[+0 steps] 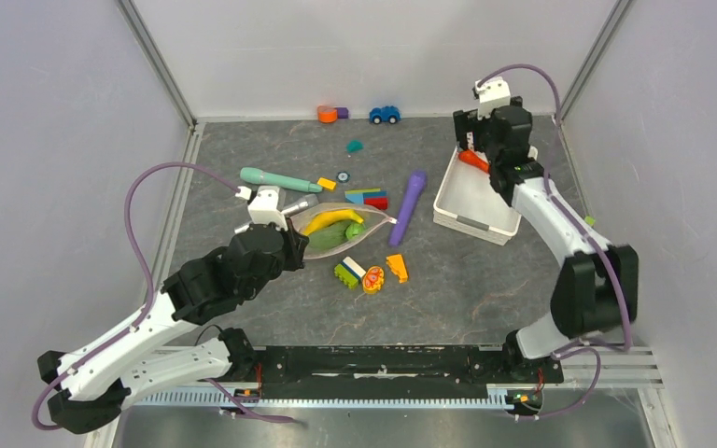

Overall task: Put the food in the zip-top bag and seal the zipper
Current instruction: Pick up the fake vegetable from the bin.

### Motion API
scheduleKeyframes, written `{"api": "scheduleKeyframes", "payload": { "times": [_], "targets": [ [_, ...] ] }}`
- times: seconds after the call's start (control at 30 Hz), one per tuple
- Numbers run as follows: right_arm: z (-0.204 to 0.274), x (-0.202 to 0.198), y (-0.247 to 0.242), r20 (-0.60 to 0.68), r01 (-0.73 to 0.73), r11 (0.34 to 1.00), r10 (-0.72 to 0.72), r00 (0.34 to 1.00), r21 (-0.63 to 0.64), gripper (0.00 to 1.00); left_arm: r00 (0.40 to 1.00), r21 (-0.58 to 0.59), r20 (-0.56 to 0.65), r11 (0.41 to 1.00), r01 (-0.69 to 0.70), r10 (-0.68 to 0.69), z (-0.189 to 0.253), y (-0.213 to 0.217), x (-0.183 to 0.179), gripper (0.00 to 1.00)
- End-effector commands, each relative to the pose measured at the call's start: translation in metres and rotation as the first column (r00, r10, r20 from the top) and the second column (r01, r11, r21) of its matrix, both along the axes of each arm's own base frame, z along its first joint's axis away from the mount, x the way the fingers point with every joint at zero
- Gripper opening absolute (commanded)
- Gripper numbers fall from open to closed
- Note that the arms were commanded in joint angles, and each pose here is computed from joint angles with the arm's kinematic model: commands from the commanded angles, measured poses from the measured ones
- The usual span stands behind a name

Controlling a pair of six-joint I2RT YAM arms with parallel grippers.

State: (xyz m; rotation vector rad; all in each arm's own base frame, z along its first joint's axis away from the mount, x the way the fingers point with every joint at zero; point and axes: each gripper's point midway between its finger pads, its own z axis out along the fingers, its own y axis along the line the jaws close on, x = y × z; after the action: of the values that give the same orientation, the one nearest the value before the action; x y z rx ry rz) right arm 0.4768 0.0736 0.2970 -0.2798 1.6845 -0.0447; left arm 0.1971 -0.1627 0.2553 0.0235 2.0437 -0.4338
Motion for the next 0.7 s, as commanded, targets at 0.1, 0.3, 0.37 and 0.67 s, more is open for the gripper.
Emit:
{"api": "scheduleKeyframes", "payload": {
  "times": [0.1,0.3,0.37,0.67],
  "targets": [
    [-0.068,0.029,-0.099,-0.113,0.442,0.876,-0.467,0.877,-0.192,0.98,0.999,-0.019,0.029,1.000,-0.021,0.022,0.011,0.001,0.006,0.02],
    [-0.120,0.046,-0.116,-0.155,0.471,0.842,-0.519,0.841,-0.263,0.93,0.999,-0.010,0.024,1.000,-0.023,0.023,0.009,0.001,0.007,0.02],
    [-0.137,0.050,-0.119,-0.168,0.456,0.846,-0.510,0.844,-0.276,0.88,0.999,-0.009,0.023,1.000,-0.026,0.026,0.009,0.001,0.008,0.02],
    [-0.178,0.064,-0.121,-0.208,0.421,0.862,-0.483,0.850,-0.281,0.71,0.999,0.003,0.025,0.999,-0.034,0.034,0.007,0.002,0.009,0.02]
  ]
}}
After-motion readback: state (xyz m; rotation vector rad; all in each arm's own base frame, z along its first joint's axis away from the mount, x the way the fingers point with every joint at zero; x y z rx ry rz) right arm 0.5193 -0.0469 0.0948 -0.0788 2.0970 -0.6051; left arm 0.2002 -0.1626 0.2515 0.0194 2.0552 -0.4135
